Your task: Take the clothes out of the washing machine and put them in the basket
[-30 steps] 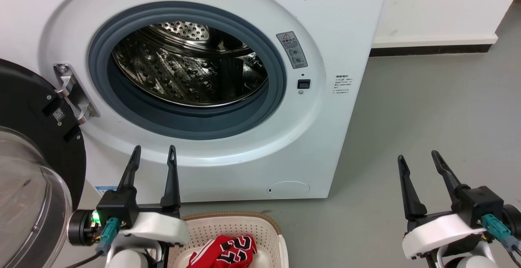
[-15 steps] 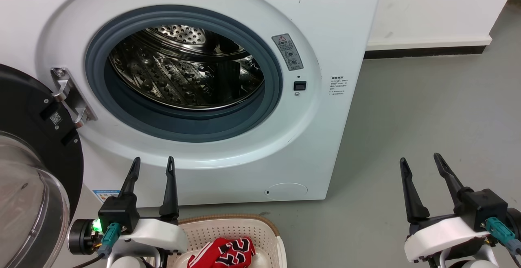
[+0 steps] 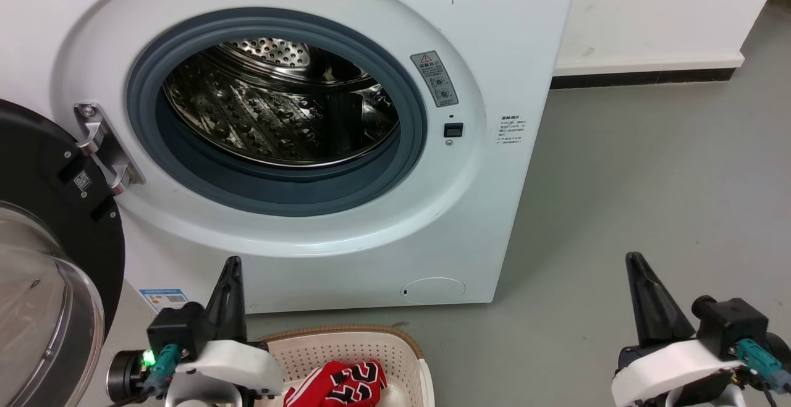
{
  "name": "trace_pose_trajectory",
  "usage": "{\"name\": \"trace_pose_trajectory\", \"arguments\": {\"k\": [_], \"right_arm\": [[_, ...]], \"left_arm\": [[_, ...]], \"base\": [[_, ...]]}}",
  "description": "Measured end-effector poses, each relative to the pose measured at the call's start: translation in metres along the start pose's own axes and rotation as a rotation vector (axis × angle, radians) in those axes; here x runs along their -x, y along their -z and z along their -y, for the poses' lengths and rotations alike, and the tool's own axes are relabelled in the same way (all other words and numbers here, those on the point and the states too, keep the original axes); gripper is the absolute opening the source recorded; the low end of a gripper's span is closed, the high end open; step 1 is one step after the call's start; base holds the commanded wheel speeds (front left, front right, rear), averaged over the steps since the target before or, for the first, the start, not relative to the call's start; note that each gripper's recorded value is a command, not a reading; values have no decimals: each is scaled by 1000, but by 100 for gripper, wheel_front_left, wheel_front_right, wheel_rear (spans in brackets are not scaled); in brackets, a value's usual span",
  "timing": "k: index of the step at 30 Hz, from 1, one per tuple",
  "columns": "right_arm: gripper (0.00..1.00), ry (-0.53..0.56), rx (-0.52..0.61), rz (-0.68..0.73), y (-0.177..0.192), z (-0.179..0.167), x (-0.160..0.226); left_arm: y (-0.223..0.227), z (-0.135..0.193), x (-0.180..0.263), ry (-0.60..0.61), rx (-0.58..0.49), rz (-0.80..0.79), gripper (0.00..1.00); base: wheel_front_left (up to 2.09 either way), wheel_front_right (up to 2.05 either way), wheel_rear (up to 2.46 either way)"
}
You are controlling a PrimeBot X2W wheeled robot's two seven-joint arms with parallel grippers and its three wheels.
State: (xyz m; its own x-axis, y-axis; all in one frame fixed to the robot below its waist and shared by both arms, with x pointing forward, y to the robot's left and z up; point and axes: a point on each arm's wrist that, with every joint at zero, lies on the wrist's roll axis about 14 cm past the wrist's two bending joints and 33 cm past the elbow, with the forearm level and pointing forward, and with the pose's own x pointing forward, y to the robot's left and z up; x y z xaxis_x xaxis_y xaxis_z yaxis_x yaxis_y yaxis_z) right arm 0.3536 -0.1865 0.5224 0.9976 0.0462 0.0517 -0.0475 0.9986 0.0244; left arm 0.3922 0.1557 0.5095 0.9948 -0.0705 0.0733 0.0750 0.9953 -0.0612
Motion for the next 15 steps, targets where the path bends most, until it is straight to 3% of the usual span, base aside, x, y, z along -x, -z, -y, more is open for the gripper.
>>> {"name": "trace_pose_trajectory", "arguments": {"k": [15], "right_arm": [[0, 34, -315, -22, 10, 6, -2]], "left_arm": [[8, -13, 2, -68, 296, -50, 0]], "base": [[0, 0, 0]]}}
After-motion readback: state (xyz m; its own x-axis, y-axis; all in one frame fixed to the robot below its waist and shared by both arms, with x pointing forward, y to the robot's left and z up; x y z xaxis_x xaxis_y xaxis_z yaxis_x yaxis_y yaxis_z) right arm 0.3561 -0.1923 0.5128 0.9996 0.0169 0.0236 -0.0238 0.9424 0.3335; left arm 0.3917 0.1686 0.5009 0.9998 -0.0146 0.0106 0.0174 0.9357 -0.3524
